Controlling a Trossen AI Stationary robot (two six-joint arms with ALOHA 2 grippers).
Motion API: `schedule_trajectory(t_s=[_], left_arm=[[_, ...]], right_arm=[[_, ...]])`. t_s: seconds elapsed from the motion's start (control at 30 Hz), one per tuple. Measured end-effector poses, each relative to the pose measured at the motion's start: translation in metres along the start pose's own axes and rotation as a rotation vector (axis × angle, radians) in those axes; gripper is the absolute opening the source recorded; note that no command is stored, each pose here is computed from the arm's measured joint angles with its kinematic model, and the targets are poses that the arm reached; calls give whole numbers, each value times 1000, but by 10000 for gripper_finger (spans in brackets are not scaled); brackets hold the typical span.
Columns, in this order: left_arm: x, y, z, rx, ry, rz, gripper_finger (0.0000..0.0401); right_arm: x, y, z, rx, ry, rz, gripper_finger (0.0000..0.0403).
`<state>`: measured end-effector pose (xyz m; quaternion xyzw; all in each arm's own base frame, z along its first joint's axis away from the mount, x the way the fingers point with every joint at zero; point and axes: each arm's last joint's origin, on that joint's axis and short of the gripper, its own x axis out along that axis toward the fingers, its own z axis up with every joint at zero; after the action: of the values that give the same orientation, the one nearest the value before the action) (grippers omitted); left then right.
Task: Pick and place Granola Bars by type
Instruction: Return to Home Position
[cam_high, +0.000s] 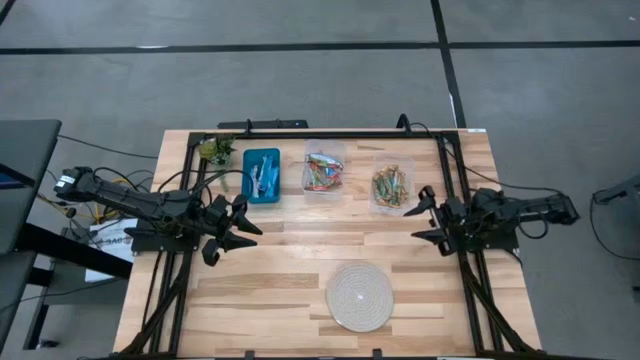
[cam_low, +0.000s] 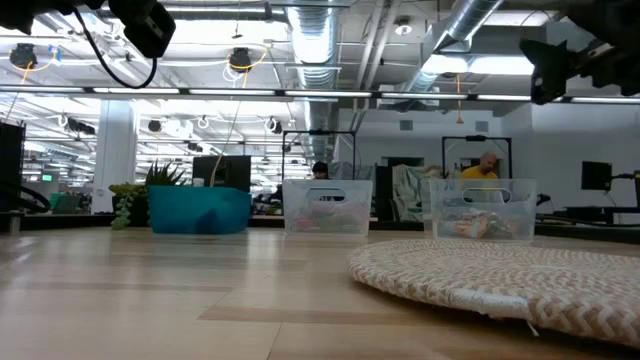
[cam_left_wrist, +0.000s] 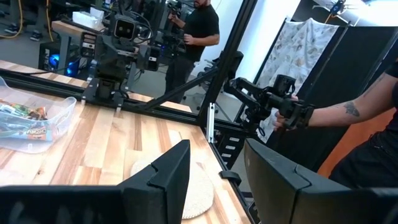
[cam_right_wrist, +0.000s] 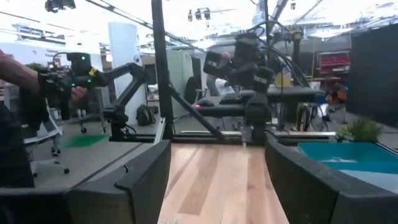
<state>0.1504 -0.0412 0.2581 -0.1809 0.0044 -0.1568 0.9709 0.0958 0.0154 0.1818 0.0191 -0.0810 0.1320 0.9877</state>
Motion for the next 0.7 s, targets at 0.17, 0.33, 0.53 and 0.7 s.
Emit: schedule_trajectory(t_s=[0.17,0.33,0.53,0.7], left_arm=[[0,0,0,0,-5,8,144],[0,0,0,20,4,-9,144],[0,-2,-1,111,28,-63,144],[-1,2,-14,158,102,-79,144]], right_arm=[[-1,-1,-3,-19,29,-24,255],[-2,-1,-8,23,84,-23,255],[-2,-1,-13,159,132,-35,255],[-2,-1,-14,162,139,-35,255]])
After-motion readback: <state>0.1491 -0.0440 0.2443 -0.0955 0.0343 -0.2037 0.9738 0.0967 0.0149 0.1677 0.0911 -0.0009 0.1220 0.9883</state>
